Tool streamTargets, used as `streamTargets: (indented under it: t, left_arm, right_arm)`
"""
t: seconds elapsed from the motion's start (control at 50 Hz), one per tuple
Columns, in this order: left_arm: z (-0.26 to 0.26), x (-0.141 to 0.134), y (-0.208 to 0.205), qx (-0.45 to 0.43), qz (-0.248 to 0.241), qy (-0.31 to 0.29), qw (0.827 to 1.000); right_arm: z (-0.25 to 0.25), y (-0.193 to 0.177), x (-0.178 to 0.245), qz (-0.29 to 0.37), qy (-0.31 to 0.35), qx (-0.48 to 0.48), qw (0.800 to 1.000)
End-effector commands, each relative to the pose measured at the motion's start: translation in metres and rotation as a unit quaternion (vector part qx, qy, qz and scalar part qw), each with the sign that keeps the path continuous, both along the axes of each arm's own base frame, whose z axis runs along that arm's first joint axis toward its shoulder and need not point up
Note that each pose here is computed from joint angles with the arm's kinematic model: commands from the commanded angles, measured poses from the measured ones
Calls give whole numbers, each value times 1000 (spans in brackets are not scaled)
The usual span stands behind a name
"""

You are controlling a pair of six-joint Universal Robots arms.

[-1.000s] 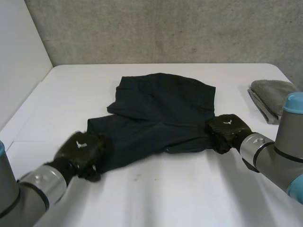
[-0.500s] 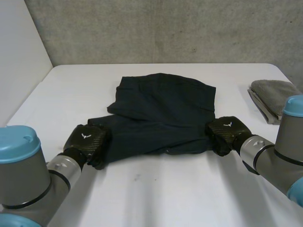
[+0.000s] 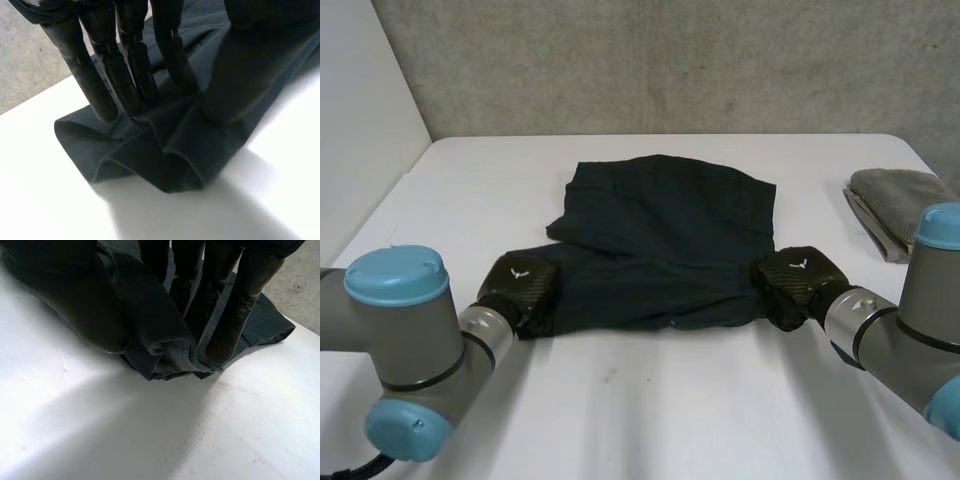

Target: Fold the laundry.

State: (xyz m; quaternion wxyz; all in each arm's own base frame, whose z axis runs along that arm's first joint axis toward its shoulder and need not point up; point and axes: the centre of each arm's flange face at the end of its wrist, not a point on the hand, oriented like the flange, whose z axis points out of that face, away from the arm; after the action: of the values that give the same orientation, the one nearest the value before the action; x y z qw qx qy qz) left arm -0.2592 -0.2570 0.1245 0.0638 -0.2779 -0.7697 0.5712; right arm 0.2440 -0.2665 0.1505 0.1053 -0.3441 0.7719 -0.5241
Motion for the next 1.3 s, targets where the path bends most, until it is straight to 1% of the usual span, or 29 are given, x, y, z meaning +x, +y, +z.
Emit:
streamTargets:
  t: [0.02, 0.08, 0.14, 0.2, 0.24, 0.26, 0.28, 0.34, 0.36, 0.4, 0.42, 0.46, 0.5, 0.54, 0.62, 0.68, 0.72, 0.78, 0.8, 0.88, 0.96, 1.02, 1.1, 1.12, 1.18, 1.2, 1.26, 1.3]
  left_arm:
    - [5, -1, -7, -16, 3, 6, 1000]
    - [7, -2, -3, -16, 0, 3, 1000]
    - [33, 4, 7, -33, -3, -2, 999]
    - [57, 12, 26, -38, -8, -13, 999]
    - [68, 15, 37, -40, -14, -21, 999]
    - [73, 17, 43, -40, -17, -27, 999]
    - [84, 22, 55, -41, -21, -37, 998]
    - [93, 30, 75, -28, -30, -63, 997]
    - [96, 36, 89, -16, -39, -85, 995]
    - [98, 41, 102, -1, -50, -112, 992]
    - [100, 47, 116, 17, -63, -138, 988]
    - [100, 50, 126, 31, -73, -155, 985]
    - [99, 53, 138, 45, -88, -173, 980]
    - [99, 51, 140, 41, -96, -174, 979]
    - [96, 41, 129, 4, -100, -160, 982]
    - [85, 29, 106, -24, -96, -150, 984]
    - [79, 17, 84, -55, -91, -140, 984]
    - [72, 3, 62, -82, -89, -131, 984]
    - [68, -5, 48, -92, -87, -126, 984]
    - [60, -23, 28, -99, -96, -121, 983]
    - [61, -32, 33, -90, -111, -117, 983]
    - [65, -31, 38, -77, -109, -106, 985]
    - [88, -23, 50, -53, -87, -52, 993]
    - [97, -19, 56, -41, -79, -31, 996]
    - [107, -13, 66, -16, -68, -3, 998]
    - [113, -8, 75, 6, -62, 9, 998]
    - [116, -1, 90, 39, -59, 10, 997]
    - [117, 6, 105, 70, -59, 0, 996]
  right_arm:
    - [2, 0, 1, 7, 8, -10, 1000]
    - [6, -1, 2, 16, 19, -21, 999]
    - [16, 0, 2, 27, 42, -46, 998]
    - [41, 12, -2, 47, 80, -76, 993]
    - [52, 21, -5, 61, 105, -82, 989]
    - [59, 31, -8, 77, 132, -81, 985]
    - [63, 35, -10, 83, 142, -81, 983]
    - [72, 51, -17, 107, 187, -65, 974]
    - [73, 57, -19, 114, 198, -59, 972]
    - [78, 72, -25, 135, 225, -35, 964]
    - [77, 78, -27, 144, 235, -22, 961]
    - [78, 96, -32, 170, 258, 10, 951]
    - [79, 106, -35, 186, 269, 20, 945]
    - [82, 112, -35, 202, 276, 22, 939]
    - [81, 105, -34, 193, 272, -4, 943]
    - [78, 97, -31, 176, 261, -19, 949]
    - [71, 86, -27, 158, 240, -19, 958]
    - [58, 66, -21, 128, 212, -12, 969]
    - [55, 62, -20, 122, 208, -11, 970]
    - [45, 52, -18, 106, 194, -1, 975]
    - [41, 51, -17, 100, 185, 4, 978]
    - [41, 45, -16, 83, 169, -11, 982]
    - [40, 42, -15, 70, 153, -12, 986]
    - [40, 41, -15, 69, 151, -11, 986]
    - [36, 42, -15, 69, 151, -6, 986]
    - [36, 42, -15, 69, 152, -5, 986]
    - [35, 42, -15, 70, 151, -4, 986]
    - [34, 43, -16, 71, 152, -2, 986]
